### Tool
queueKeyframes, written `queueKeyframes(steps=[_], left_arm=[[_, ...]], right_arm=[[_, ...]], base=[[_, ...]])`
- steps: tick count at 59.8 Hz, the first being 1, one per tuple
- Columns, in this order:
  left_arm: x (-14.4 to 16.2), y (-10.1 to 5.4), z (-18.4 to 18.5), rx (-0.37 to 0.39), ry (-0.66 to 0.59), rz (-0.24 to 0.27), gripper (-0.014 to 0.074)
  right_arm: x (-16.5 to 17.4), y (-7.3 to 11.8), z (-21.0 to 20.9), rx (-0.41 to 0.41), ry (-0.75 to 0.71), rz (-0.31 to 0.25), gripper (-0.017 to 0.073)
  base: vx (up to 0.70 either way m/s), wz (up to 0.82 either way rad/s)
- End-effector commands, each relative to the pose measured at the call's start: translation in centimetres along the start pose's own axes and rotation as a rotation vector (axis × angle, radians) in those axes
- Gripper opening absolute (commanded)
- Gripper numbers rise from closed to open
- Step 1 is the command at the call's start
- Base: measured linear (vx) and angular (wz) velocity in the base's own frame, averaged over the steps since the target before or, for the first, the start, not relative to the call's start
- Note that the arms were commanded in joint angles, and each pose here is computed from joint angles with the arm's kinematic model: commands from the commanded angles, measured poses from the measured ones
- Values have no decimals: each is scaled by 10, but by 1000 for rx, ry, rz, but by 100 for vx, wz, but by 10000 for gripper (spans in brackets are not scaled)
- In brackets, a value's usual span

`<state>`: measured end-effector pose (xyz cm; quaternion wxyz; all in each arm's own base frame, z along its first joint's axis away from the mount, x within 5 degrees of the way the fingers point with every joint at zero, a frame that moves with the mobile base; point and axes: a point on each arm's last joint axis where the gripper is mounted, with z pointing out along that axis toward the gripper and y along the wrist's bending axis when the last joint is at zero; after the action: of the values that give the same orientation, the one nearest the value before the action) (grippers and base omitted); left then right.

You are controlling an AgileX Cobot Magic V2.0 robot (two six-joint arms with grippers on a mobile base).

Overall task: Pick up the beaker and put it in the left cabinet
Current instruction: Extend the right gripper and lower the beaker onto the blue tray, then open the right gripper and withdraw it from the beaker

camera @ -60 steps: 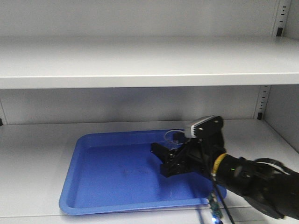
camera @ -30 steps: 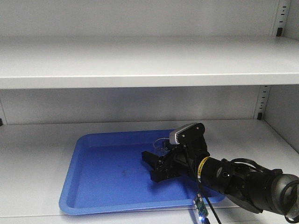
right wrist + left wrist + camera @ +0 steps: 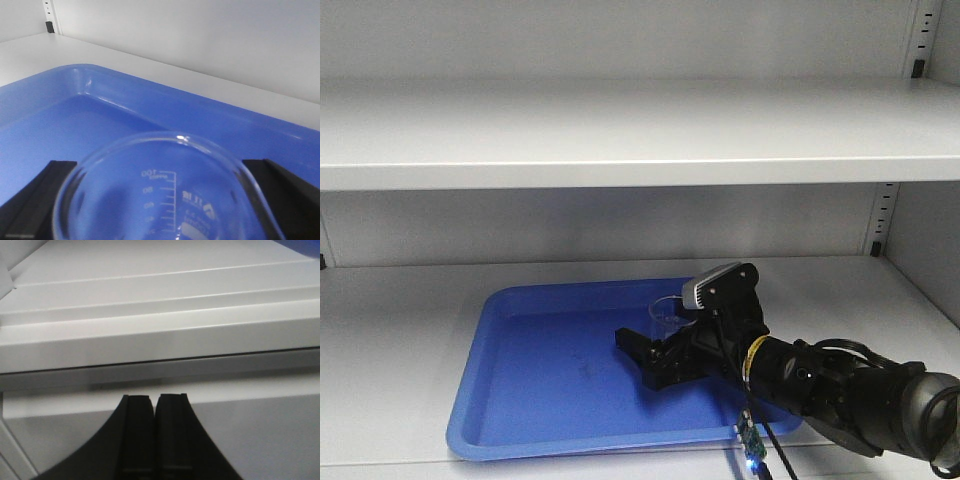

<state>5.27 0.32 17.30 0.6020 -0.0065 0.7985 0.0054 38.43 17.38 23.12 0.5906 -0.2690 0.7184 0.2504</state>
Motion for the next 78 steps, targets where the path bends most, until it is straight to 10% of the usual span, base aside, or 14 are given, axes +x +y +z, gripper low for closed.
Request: queueKeyframes(steps=[1, 33, 58, 78], left_arm=[[-12, -1, -3, 18, -99, -1, 4], [-12, -1, -3, 18, -99, -1, 4], [-12, -1, -3, 18, -99, -1, 4], [-12, -1, -3, 18, -99, -1, 4]], right_arm=[[-51, 8, -16, -28, -172, -44, 706], [-91, 11, -49, 78, -171, -88, 506], [-98, 5, -66, 218, -68, -52, -17], [-73, 17, -97, 240, 20, -42, -7]], base=[[0, 0], [0, 0], [0, 0], [0, 0]])
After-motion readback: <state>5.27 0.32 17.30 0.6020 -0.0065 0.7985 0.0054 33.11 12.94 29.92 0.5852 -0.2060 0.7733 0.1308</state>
